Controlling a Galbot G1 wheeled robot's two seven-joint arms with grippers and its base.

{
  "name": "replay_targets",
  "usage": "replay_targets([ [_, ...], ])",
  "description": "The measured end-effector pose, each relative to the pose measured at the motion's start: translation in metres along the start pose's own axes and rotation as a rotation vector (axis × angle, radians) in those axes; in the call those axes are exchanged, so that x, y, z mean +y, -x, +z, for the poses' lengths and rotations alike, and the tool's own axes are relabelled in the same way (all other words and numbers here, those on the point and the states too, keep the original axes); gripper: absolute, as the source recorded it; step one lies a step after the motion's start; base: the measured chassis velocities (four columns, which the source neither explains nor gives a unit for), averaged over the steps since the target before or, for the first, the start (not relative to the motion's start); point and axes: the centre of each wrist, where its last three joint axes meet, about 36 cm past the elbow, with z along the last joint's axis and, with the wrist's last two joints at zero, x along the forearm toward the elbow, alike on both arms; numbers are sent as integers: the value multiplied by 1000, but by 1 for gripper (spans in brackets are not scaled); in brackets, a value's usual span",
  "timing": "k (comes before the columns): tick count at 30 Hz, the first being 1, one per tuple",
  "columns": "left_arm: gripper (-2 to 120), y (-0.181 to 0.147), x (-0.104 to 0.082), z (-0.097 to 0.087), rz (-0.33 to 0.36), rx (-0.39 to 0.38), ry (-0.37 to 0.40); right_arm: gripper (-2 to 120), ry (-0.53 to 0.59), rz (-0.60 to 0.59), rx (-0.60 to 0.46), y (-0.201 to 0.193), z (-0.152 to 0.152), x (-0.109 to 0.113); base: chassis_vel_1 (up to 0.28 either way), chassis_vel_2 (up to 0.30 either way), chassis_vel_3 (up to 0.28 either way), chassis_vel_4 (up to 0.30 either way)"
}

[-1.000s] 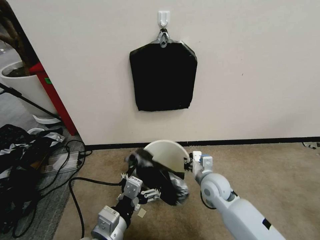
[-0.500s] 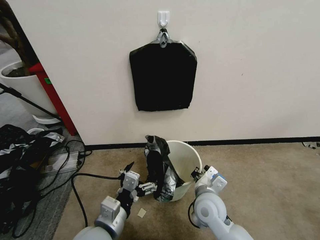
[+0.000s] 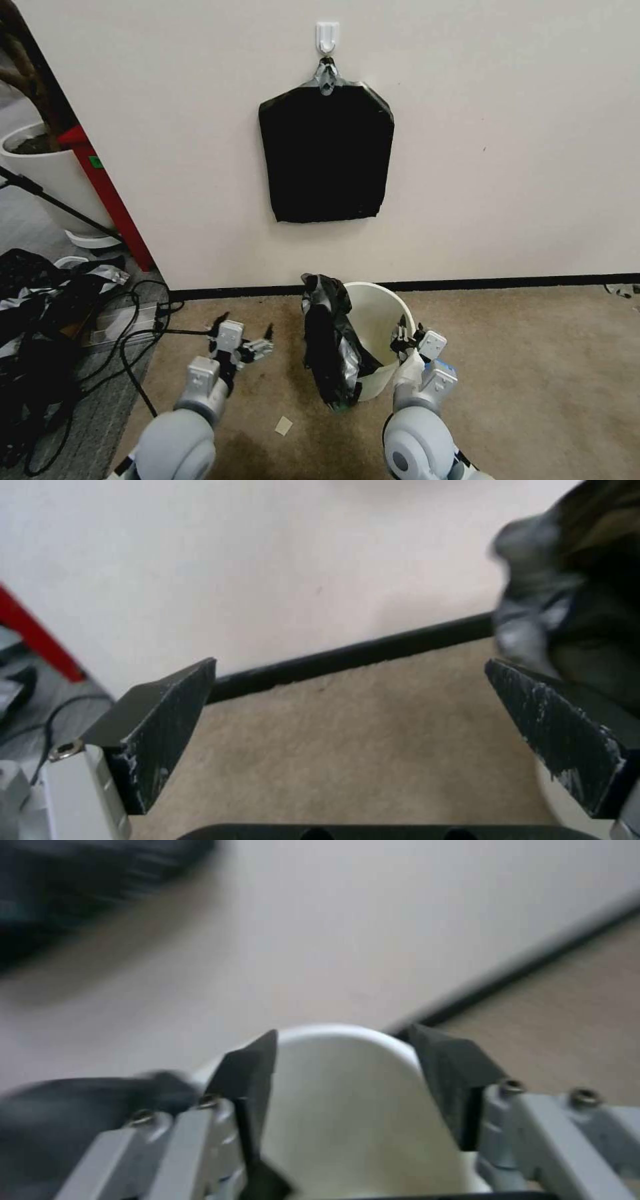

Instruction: Place a trash bag onto the trash bin.

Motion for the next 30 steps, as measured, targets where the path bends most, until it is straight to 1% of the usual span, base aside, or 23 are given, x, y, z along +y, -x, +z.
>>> replay_targets([
  [1, 100, 3, 2, 1, -7, 7, -11, 62, -7, -65, -13, -4, -4, 0, 0, 0, 0, 0],
  [2, 100, 3, 2, 1, -7, 7, -11, 62, -7, -65, -13, -4, -4, 0, 0, 0, 0, 0],
  [3, 100, 5, 4, 2, -11, 16, -33, 68, -25, -212, -18, -13, -11, -1, 0, 0, 0, 0],
  [4, 100, 6, 4, 2, -11, 19, -45, 74, -52, -296, 1, -18, -15, -1, 0, 0, 0, 0],
  [5, 100, 6, 4, 2, -11, 19, -45, 74, -52, -296, 1, -18, -15, -1, 0, 0, 0, 0],
  [6, 100, 6, 4, 2, -11, 19, -57, 78, -94, -374, 34, -24, -18, -2, 0, 0, 0, 0],
  [7, 100, 7, 3, 1, -11, 18, -65, 84, -142, -422, 66, -26, -19, -1, 0, 0, 0, 0],
  [8, 100, 7, 3, -1, -12, 15, -71, 88, -197, -453, 92, -26, -19, 0, 0, 0, 0, 0],
  [9, 100, 7, 3, -1, -12, 15, -71, 88, -197, -453, 92, -26, -19, 0, 0, 0, 0, 0],
  [10, 100, 8, 3, -3, -12, 12, -79, 93, -250, -468, 102, -22, -17, 1, 0, 0, 0, 0],
  [12, 100, 11, 5, -8, -8, 11, -115, 98, -333, -473, 102, -10, -10, 2, 0, 0, 0, 0],
  [13, 100, 11, 5, -8, -8, 11, -115, 98, -333, -473, 102, -10, -10, 2, 0, 0, 0, 0],
  [14, 100, 14, 6, -10, -6, 13, -138, 97, -363, -465, 96, -4, -6, 3, 0, 0, 0, 0],
  [16, 100, 21, 9, -10, 7, 34, -205, 88, -418, -450, 97, 5, 1, 6, 0, 0, 0, 0],
  [17, 100, 21, 9, -10, 7, 34, -205, 88, -418, -450, 97, 5, 1, 6, 0, 0, 0, 0],
  [19, 100, 28, 10, -9, 30, 52, -257, 80, -486, -426, 163, 10, 2, 7, 0, 0, 0, 0],
  [21, 100, 33, 7, -9, 55, 57, -291, 70, -512, -409, 229, 14, 0, 8, 0, 0, 0, 0],
  [22, 100, 36, 5, -9, 72, 57, -306, 67, -502, -392, 256, 16, -1, 9, 0, 0, 0, 0],
  [23, 100, 36, 5, -9, 72, 57, -306, 67, -502, -392, 256, 16, -1, 9, 0, 0, 0, 0],
  [24, 100, 38, 3, -10, 84, 55, -313, 62, -490, -381, 270, 17, -2, 10, 0, 0, 0, 0],
  [26, 100, 45, -1, -12, 130, 60, -337, 51, -455, -352, 296, 21, -5, 11, 0, 0, 0, 0],
  [27, 100, 45, -1, -12, 130, 60, -337, 51, -455, -352, 296, 21, -5, 11, 0, 0, 0, 0],
  [30, 100, 58, -6, -8, 196, 91, -377, 38, -411, -337, 281, 23, -6, 10, 0, 0, 0, 0],
])
